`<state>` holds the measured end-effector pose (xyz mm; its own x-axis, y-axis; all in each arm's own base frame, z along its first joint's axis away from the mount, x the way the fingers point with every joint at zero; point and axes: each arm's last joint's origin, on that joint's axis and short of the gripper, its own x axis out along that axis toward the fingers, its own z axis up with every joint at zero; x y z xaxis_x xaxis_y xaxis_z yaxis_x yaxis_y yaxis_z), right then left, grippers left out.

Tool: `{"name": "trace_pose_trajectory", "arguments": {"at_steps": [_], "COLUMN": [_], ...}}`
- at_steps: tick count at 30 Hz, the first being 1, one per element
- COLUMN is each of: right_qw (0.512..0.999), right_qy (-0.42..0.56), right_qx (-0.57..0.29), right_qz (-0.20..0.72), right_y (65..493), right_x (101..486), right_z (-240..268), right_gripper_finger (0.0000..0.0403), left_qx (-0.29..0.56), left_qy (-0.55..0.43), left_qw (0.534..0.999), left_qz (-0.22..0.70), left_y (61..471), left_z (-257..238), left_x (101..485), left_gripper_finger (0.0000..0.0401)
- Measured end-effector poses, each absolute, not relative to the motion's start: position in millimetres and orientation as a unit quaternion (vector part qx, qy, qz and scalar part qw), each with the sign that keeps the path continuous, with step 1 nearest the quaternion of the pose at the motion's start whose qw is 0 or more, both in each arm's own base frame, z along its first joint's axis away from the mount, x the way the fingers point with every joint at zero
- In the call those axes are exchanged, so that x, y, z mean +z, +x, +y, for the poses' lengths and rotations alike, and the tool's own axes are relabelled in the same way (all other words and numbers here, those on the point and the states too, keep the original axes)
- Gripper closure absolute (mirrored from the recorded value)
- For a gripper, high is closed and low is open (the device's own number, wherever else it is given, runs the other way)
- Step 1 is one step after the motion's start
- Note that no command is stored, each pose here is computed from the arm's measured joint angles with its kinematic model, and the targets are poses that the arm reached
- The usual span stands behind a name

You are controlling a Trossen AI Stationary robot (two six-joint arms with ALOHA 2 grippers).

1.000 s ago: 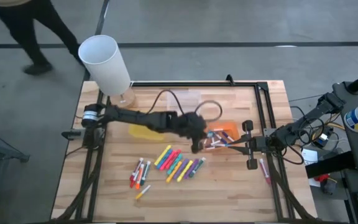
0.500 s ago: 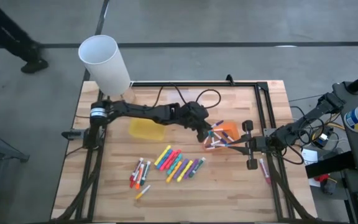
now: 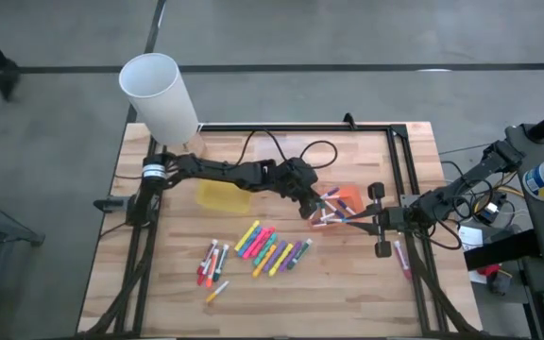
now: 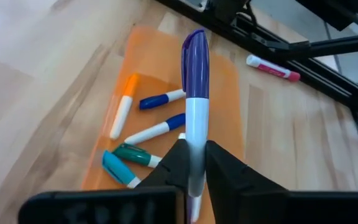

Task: Pick & Place Markers
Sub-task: Put the small violet highlighter pen into the orange bin, then put the small yellow highlighter pen into the orange bin

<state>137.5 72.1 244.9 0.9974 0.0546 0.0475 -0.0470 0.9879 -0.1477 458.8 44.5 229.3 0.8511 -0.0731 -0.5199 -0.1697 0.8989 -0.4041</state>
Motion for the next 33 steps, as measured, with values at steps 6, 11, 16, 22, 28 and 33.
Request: {"name": "trace_pose_trajectory", "arguments": {"at_steps": [6, 11, 16, 22, 28, 33], "right_qw": [0.997, 0.997, 0.997, 0.997, 0.997, 0.997], "right_qy": [-0.073, -0.073, -0.073, -0.073, -0.073, -0.073], "right_qx": [0.025, 0.025, 0.025, 0.025, 0.025, 0.025], "right_qz": [-0.026, -0.026, -0.026, -0.026, -0.027, -0.026], "right_y": [138, 138, 138, 138, 138, 137], "right_x": [245, 245, 245, 245, 245, 245], "right_z": [72, 72, 72, 72, 72, 72], "right_gripper_finger": [0.0360, 0.0360, 0.0360, 0.0360, 0.0360, 0.0360], "left_qx": [0.002, -0.031, -0.064, -0.118, -0.086, -0.054], "left_qy": [-0.226, -0.235, -0.230, -0.178, -0.181, -0.244], "left_qw": [0.935, 0.929, 0.909, 0.902, 0.906, 0.889], "left_qz": [0.275, 0.285, 0.342, 0.374, 0.373, 0.383], "left_y": [459, 457, 433, 388, 332, 289], "left_z": [37, 30, 13, -44, -90, -116], "left_x": [230, 233, 258, 292, 296, 275], "left_gripper_finger": [0.0293, 0.0237, 0.0228, 0.0228, 0.0227, 0.0227]}}
